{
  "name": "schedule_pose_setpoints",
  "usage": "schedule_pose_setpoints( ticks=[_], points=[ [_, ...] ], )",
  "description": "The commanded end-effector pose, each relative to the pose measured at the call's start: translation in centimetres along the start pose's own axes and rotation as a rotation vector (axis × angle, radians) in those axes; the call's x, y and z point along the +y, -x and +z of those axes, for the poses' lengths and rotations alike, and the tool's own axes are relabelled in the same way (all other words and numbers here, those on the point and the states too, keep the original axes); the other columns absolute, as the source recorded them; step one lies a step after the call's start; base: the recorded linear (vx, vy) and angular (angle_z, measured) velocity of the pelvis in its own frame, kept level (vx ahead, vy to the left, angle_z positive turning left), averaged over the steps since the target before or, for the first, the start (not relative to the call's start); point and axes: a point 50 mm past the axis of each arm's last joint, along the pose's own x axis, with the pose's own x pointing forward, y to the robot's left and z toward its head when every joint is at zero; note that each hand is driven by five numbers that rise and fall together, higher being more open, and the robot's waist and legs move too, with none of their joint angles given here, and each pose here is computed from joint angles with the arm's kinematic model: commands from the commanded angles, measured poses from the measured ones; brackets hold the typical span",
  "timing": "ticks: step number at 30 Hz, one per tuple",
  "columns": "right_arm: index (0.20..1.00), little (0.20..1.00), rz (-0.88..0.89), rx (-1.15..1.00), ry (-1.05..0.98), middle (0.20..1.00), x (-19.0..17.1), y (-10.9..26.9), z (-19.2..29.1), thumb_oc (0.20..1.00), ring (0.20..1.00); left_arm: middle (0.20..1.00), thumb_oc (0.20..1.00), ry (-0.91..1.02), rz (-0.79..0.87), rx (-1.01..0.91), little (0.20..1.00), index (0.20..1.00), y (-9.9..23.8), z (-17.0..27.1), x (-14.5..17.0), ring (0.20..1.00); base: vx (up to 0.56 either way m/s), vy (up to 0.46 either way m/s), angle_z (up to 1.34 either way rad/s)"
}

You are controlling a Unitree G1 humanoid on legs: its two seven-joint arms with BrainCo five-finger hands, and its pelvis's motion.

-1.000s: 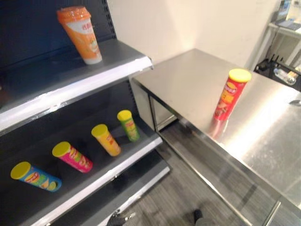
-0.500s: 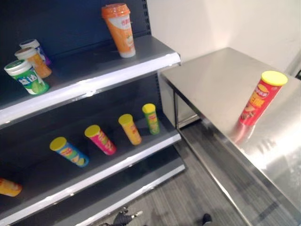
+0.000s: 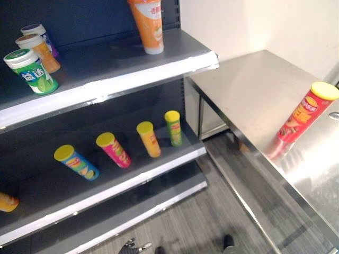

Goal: Put the goods on the table back onto the shelves and tidy them up.

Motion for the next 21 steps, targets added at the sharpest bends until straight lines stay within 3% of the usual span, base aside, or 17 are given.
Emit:
schedule_pose_setpoints(
  ticks=[1, 21],
  points=[
    [1.000, 1.000, -0.046, -0.058, 0.017, 1.000, -1.3, -1.6, 1.7, 1.000, 1.000, 1.000, 1.000, -0.002, 0.057, -0.043, 1.000, 1.000, -0.3, 1.3, 1.9, 1.000, 0.00, -0.023, 0.04],
    [1.000, 1.000, -0.014, -0.009, -0.133, 1.000, 0.1, -3.7, 1.4, 1.000, 1.000, 1.000, 1.000, -0.005, 0.021, -0.040, 1.000, 1.000, -0.3, 1.1, 1.3, 1.000, 0.00, -0.032, 0.04]
  ],
)
